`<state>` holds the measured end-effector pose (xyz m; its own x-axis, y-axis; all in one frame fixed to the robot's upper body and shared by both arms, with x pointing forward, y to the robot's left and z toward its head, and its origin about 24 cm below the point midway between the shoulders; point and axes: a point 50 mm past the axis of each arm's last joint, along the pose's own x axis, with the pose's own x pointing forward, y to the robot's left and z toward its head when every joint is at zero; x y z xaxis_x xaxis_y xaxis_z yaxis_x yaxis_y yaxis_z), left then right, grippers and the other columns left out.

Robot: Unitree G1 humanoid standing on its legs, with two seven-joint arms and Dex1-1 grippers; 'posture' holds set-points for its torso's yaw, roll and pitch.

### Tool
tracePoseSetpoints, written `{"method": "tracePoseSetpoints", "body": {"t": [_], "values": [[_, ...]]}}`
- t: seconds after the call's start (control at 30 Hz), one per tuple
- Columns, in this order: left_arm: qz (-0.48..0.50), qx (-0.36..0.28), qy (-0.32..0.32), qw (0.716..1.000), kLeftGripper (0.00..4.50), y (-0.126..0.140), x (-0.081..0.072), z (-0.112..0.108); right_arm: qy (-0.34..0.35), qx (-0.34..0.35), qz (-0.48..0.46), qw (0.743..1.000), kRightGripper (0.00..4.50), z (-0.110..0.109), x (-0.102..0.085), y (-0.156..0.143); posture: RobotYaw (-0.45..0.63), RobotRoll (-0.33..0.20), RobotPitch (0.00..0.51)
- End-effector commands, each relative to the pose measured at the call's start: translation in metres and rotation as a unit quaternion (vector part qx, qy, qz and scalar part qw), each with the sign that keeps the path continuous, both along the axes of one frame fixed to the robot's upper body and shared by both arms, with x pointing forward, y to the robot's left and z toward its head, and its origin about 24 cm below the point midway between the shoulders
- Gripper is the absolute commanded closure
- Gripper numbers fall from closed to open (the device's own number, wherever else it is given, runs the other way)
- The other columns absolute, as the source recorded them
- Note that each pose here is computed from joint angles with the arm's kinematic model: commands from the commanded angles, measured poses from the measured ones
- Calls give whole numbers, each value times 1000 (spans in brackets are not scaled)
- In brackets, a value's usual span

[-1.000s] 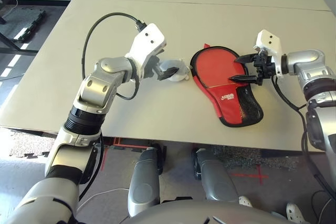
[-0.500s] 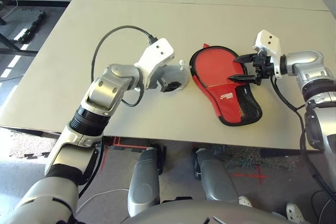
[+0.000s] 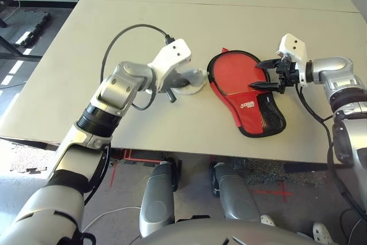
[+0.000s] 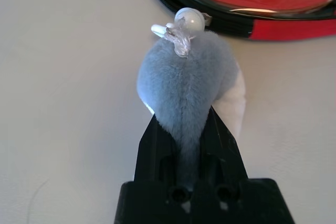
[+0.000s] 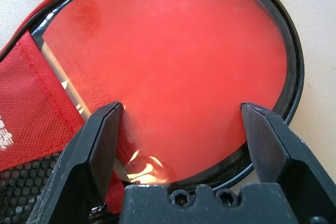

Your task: Store the ping-pong paddle in its case and zip it.

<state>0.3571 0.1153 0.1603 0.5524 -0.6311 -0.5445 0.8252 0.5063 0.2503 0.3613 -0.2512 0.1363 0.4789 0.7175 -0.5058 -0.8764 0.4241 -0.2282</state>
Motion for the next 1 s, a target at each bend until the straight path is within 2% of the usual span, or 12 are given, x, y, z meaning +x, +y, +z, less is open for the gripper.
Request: {"method": "tracePoseSetpoints", "body": {"t": [0.03, 0.2, 0.37, 0.57, 0.87, 1.0], "values": [[57, 37, -61, 996, 4245, 8, 25, 7, 52, -31, -3, 998, 0, -27, -10, -4, 2, 0, 230], [74, 40, -119, 989, 4250, -3, 51, 26, 51, -32, -3, 998, 0, -29, -10, -4, -16, 0, 229], [89, 32, -173, 980, 4266, -19, 64, 48, 51, -30, -2, 998, 0, -31, -12, -3, -46, 0, 232], [81, 26, -194, 977, 4266, -38, 67, 57, 53, -25, -1, 998, 0, -36, -14, -3, -70, 0, 239], [83, 17, -210, 974, 4266, -61, 65, 55, 56, -19, 1, 998, 0, -41, -17, -1, -111, 0, 250], [115, -13, -244, 963, 4266, -74, 65, 61, 57, -18, 3, 998, 0, -43, -18, -1, -138, 0, 255]]}}
